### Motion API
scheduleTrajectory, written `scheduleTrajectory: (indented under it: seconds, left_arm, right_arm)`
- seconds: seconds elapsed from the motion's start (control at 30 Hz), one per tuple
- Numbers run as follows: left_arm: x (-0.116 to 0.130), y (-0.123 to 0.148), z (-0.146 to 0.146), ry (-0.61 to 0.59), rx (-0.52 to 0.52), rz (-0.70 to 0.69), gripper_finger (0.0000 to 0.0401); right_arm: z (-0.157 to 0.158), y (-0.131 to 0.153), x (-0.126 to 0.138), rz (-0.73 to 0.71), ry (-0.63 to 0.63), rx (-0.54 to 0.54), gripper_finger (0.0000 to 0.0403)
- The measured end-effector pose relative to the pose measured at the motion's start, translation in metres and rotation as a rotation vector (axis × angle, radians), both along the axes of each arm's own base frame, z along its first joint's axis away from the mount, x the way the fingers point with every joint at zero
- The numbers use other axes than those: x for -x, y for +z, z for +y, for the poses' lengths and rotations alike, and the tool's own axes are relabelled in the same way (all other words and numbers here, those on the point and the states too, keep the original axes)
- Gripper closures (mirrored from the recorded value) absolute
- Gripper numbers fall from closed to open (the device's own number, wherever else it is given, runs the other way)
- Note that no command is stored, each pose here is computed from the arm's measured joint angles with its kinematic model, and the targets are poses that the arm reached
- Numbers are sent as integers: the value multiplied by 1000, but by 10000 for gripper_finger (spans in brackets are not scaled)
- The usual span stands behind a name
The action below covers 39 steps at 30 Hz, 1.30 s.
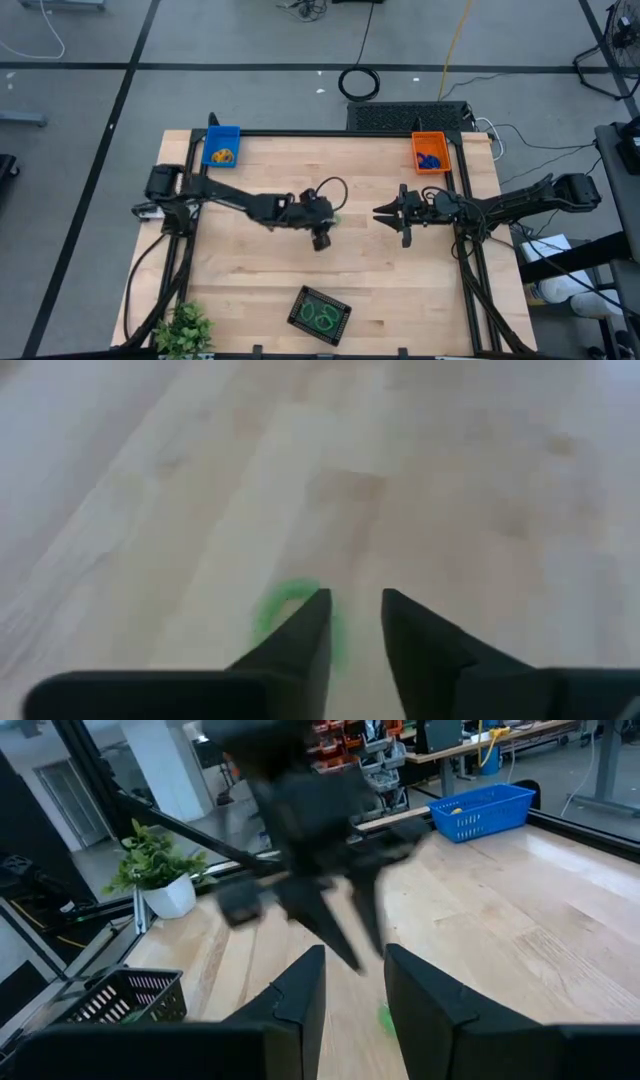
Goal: Sort spring keychains into baskets
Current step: Put the green spring keychain into the black basket
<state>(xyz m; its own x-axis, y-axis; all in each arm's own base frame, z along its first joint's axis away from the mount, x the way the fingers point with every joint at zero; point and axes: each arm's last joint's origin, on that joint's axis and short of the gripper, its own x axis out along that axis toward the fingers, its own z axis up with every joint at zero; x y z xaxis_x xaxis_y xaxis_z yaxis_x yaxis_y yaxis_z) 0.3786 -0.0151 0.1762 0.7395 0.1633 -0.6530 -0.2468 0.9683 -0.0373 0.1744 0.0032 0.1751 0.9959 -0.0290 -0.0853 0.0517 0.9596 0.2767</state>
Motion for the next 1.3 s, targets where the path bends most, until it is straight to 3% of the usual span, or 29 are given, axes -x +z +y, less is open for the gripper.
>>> scheduleTrajectory:
  seconds: [0.13, 0.3, 0.87, 1.03, 1.3]
  left_arm:
    - [-9, -31, 19, 59, 8, 45, 260]
    - [-18, -61, 22, 29, 42, 57, 224]
    - [-14, -73, 21, 39, 67, 145, 215]
    - [-12, -74, 21, 53, 52, 163, 243]
    - [-11, -74, 22, 62, 48, 171, 351]
  right_arm:
    - [-1, -1, 0, 9, -25, 3, 312]
    - [-1, -2, 0, 16, -25, 3, 312]
    - [-1, -1, 0, 9, -25, 3, 312]
    - [-1, -1, 0, 9, -25, 3, 312]
    - [-1, -1, 0, 10, -25, 2, 312]
